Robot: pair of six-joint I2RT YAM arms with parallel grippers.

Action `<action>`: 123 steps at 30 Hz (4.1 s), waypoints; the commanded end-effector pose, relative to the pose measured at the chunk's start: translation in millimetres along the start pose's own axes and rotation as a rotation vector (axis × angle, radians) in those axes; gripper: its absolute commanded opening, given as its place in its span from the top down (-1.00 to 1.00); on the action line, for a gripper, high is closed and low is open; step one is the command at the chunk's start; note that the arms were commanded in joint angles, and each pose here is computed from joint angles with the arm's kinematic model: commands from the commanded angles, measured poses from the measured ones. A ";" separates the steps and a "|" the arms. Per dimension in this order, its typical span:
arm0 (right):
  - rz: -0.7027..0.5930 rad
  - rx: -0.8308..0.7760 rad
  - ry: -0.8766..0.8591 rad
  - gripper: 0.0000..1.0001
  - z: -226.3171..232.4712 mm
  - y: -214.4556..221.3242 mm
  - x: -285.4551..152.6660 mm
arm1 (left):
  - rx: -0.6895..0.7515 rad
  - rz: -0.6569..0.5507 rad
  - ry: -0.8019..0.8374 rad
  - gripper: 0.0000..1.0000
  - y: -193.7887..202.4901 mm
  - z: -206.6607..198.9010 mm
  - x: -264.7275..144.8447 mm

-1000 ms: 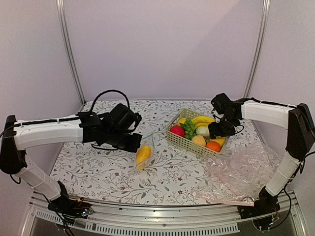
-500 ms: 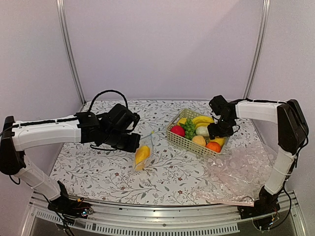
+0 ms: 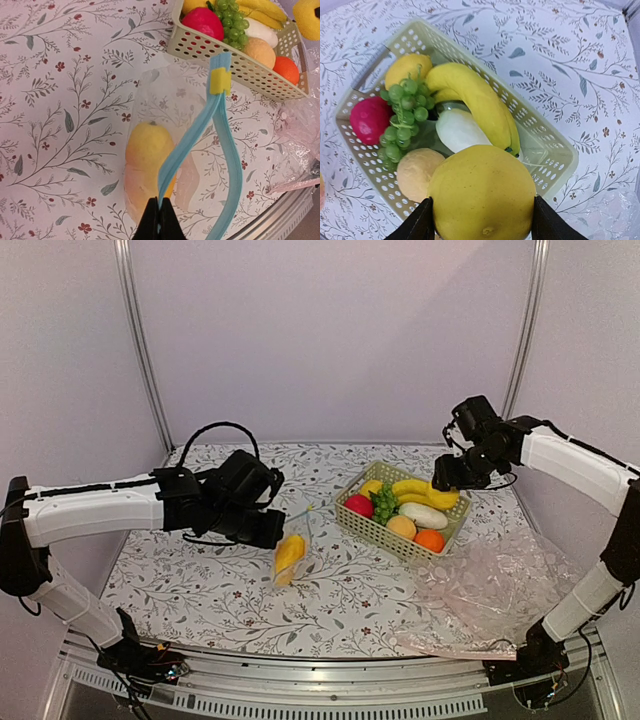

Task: Place the food in the zip-top bag and seal the zipper
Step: Pick up the fake fruit from the bin, then place the fake fruit in the zipper food storage bag.

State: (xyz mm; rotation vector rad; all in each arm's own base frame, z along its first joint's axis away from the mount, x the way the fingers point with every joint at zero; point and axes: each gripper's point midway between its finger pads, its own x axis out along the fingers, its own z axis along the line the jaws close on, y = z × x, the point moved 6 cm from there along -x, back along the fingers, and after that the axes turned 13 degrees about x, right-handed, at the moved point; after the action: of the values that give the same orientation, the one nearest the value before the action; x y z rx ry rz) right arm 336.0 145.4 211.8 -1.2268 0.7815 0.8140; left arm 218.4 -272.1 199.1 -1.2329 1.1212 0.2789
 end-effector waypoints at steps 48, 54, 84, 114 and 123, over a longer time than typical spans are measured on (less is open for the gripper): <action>0.084 -0.044 -0.848 -0.10 212.7 121.5 -42.0 | -0.103 -0.039 0.271 1.00 -10.3 -23.8 35.9; 0.079 -0.040 -0.713 -0.08 203.2 131.9 -13.2 | -0.103 -0.054 0.279 1.00 -13.2 -23.4 31.8; -0.321 -0.012 -0.418 -0.04 205.7 111.9 -2.4 | -0.166 -0.101 0.490 1.00 -17.5 -43.4 33.7; -0.189 -0.102 -0.554 -0.67 195.1 118.6 -56.0 | -0.222 -0.126 0.333 1.00 -14.0 -13.0 27.9; -0.123 -0.078 -0.513 -0.63 170.1 125.3 -51.5 | -0.215 -0.128 0.342 1.00 -14.2 -14.1 27.1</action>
State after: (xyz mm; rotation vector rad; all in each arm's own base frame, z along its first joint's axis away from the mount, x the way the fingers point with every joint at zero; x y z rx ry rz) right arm 217.6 335.7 257.4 -1.0237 0.1427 0.9416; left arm 231.1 -305.3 191.6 -1.5836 1.3316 0.0786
